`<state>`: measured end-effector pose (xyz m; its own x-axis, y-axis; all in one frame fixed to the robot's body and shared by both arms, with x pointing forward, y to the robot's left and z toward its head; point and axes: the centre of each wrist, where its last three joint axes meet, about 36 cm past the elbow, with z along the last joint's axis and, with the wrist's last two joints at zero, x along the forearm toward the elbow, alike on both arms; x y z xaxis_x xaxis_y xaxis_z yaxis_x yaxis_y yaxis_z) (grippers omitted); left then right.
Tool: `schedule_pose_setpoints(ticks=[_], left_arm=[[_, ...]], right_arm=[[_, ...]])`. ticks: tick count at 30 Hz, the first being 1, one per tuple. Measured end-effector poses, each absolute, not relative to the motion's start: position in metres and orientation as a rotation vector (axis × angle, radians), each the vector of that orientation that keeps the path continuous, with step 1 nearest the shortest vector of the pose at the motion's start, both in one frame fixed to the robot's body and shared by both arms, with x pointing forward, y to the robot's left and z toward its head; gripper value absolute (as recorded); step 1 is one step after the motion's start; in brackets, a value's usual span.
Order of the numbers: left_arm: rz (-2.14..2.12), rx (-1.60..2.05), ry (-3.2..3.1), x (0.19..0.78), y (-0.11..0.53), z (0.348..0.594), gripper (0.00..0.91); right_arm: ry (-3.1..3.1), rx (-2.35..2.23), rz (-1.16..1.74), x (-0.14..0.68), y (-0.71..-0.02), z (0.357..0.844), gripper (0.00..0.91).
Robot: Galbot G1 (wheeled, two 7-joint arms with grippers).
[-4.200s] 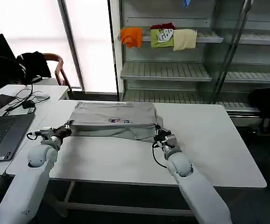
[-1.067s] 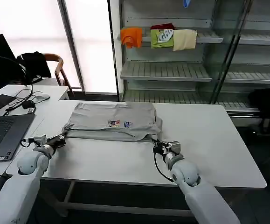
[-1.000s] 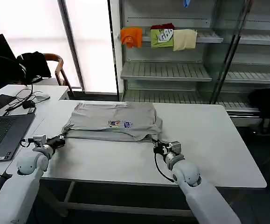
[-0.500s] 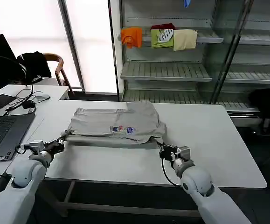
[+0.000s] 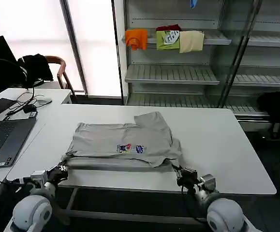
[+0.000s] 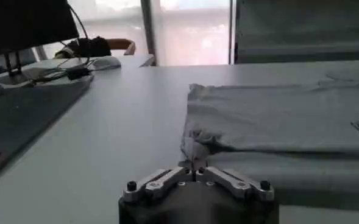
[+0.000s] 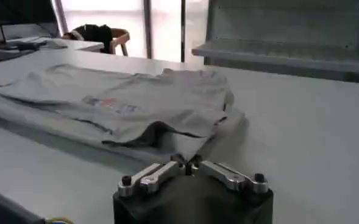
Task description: Fold and organize the clothes.
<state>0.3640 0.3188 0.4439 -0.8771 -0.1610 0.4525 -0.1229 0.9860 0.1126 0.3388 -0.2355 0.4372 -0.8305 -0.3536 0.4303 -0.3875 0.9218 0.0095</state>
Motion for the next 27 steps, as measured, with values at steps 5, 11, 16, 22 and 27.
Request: schedule_pose_setpoints(ticks=[5, 11, 16, 22, 27], left_arm=[[-0.135, 0.225, -2.645, 0.348, 0.309, 0.447, 0.907], [-0.17, 0.25, -2.658, 0.339, 0.302, 0.455, 0.907], [-0.233, 0.272, -2.708, 0.334, 0.299, 0.472, 0.907], [-0.29, 0.258, -2.799, 0.333, 0.294, 0.498, 0.907], [-0.282, 0.208, -2.872, 0.342, 0.288, 0.513, 0.907]], right_arm=[[-2.638, 0.522, 0.102, 0.323, -0.235, 0.434, 0.907], [-2.642, 0.499, 0.089, 0.309, -0.235, 0.439, 0.907], [-2.677, 0.487, 0.092, 0.304, -0.237, 0.457, 0.907], [-2.761, 0.461, 0.075, 0.31, -0.243, 0.495, 0.907], [-2.844, 0.471, 0.071, 0.329, -0.246, 0.522, 0.907]])
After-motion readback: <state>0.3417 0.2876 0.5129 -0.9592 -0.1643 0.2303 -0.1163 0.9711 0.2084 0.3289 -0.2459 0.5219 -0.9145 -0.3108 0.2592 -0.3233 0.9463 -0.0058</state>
